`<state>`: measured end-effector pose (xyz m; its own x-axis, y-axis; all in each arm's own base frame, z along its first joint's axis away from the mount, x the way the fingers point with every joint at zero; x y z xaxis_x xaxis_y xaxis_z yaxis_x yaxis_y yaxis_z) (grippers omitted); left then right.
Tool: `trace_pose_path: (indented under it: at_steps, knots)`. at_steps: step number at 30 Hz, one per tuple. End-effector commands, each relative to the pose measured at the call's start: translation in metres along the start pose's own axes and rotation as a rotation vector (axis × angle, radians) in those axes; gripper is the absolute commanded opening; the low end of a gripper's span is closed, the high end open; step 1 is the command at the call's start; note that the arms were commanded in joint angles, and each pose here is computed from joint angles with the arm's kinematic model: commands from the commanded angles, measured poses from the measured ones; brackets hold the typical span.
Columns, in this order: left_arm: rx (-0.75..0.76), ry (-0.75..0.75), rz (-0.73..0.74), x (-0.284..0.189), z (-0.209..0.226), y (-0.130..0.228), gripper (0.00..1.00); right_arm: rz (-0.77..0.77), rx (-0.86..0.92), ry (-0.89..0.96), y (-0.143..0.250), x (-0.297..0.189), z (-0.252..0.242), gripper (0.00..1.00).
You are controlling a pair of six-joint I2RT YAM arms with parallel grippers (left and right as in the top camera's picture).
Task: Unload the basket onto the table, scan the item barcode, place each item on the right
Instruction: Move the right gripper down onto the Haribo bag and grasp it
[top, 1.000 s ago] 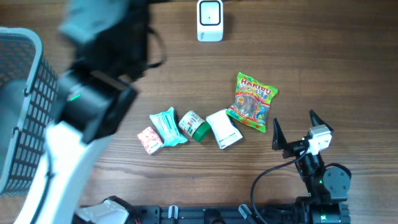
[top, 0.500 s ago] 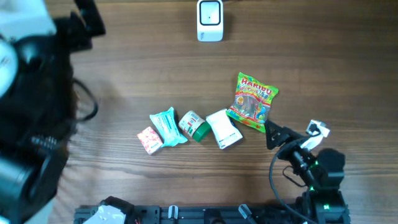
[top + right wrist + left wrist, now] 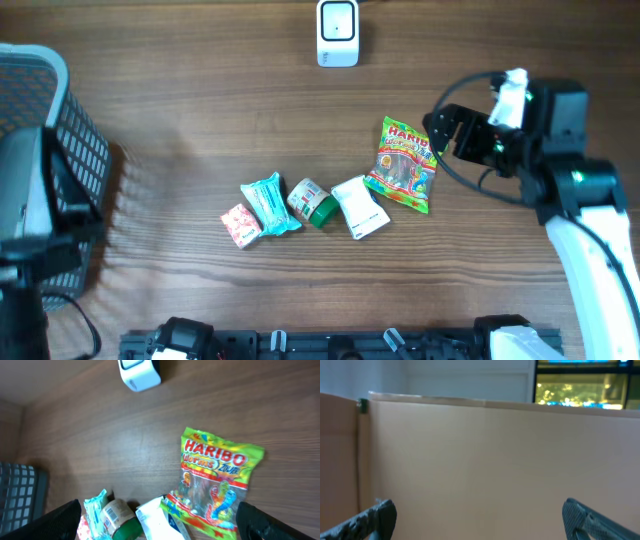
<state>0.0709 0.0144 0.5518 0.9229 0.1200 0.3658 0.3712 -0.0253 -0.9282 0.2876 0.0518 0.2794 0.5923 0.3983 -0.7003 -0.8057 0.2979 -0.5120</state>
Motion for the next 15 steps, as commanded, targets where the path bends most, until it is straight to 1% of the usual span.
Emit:
trace_pose_path:
  at_steps: [1, 4, 7, 10, 12, 15]
  knots:
    - [-0.018, -0.046, -0.133, -0.047, 0.016, -0.004, 1.00, 0.094, 0.025, -0.020, -0.002, 0.034, -0.003, 0.99]
    - [-0.032, -0.019, -0.212, -0.078, 0.021, -0.011, 1.00, 0.162, 0.136, 0.176, 0.011, 0.072, -0.019, 0.99]
    - [-0.047, -0.001, -0.279, -0.106, 0.027, -0.018, 1.00, 0.222, 0.196, 0.358, 0.034, 0.118, -0.016, 0.99]
    - [-0.053, 0.001, -0.306, -0.118, 0.030, -0.021, 1.00, 0.285, 0.243, 0.461, 0.055, 0.146, -0.019, 1.00]
    - [-0.056, 0.000, -0.319, -0.123, 0.031, -0.022, 1.00, 0.345, 0.314, 0.557, 0.071, 0.160, -0.033, 1.00]
    - [-0.057, 0.000, -0.324, -0.126, 0.032, -0.022, 1.00, 0.400, 0.318, 0.615, 0.084, 0.176, -0.047, 0.99]
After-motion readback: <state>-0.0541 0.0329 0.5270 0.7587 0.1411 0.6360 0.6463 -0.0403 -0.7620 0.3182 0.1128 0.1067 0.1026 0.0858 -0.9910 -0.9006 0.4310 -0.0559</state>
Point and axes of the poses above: each gripper's point midway between its finger pads, its own x axis out along the fingers, its own z axis along the line the jaws close on, y = z × x, the point moved 8 cm from there along -x, back along the fingers
